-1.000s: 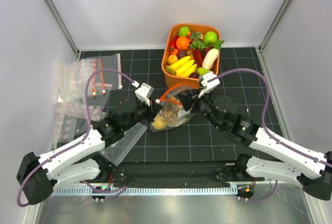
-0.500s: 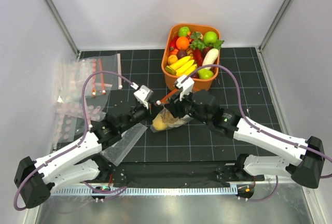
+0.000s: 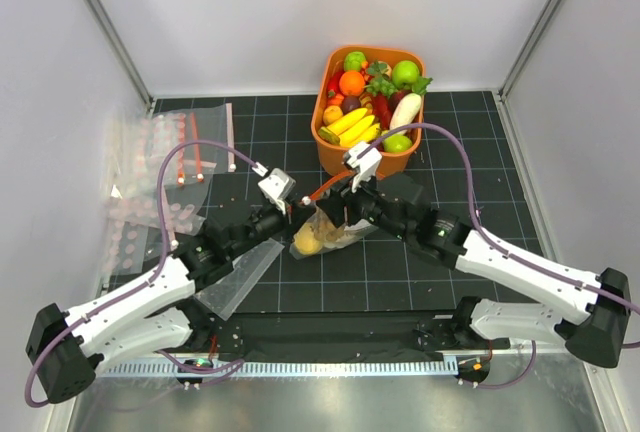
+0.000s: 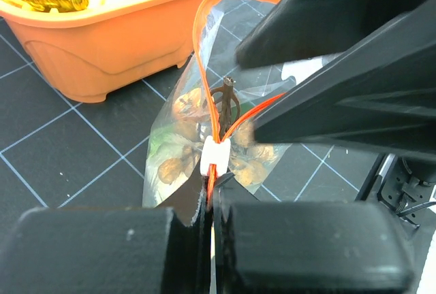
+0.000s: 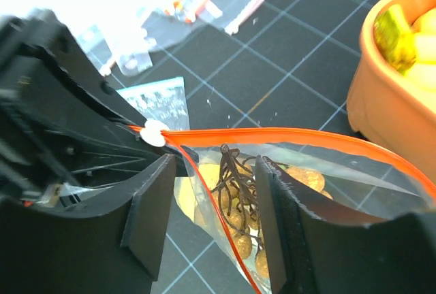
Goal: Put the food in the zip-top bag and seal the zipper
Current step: Zip the zipper food storage bag at the center of the board.
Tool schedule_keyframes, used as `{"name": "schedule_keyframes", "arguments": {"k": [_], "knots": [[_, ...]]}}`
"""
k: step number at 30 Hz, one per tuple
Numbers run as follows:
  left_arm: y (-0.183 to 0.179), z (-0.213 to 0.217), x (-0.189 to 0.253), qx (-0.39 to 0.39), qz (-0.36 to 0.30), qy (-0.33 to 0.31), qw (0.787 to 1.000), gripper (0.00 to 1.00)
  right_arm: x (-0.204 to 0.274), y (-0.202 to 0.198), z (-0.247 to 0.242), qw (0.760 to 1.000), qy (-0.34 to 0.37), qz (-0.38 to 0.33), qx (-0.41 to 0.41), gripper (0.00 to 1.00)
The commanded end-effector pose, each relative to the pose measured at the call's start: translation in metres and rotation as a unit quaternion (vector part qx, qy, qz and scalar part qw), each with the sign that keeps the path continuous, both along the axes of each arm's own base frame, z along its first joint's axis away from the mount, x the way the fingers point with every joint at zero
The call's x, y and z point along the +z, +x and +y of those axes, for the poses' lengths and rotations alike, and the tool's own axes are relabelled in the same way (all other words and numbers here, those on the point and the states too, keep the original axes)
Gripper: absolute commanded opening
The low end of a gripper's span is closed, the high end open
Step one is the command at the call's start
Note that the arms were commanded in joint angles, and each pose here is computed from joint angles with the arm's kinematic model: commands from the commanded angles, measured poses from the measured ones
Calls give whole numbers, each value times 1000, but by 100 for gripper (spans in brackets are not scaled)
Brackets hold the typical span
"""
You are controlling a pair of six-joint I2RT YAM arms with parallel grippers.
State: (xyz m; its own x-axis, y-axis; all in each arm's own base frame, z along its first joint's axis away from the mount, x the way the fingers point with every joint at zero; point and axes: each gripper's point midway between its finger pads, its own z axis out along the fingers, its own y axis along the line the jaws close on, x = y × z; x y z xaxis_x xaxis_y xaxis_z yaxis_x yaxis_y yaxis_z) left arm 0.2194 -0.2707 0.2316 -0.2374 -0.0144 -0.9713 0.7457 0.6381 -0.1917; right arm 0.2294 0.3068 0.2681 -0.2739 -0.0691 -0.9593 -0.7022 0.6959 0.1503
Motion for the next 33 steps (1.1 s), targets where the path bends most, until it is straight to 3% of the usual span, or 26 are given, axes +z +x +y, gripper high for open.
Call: {"name": "schedule_keyframes", "arguments": {"k": [1, 5, 8, 12, 24, 25, 30, 33], "knots": [[1, -2, 24, -2, -38, -30, 999, 0, 42, -3, -6, 997, 63, -37, 1, 57], [1, -4, 24, -6, -36, -30, 999, 0, 45, -1, -15, 997, 72, -36, -17, 57], [-4, -6, 24, -20, -39, -30, 999, 0, 43, 3, -18, 996, 77, -29, -24, 47], [-6, -4, 26, -25, -56, -29, 998, 0, 40, 7, -12, 997, 79, -13, -11, 43], [-9, -2, 29, -28, -70, -35, 997, 0, 15, 6, 16, 997, 52, 29, 39, 41], [-9, -1, 29, -26, -70, -36, 997, 0, 13, 7, 16, 998, 49, 31, 39, 30], [-6, 2, 28, -13, -69, -34, 997, 0, 2, 9, 23, 997, 33, 48, 44, 1], [-5, 5, 31, -7, -73, -39, 997, 0, -7, 6, 32, 995, 35, 73, 57, 1]]}}
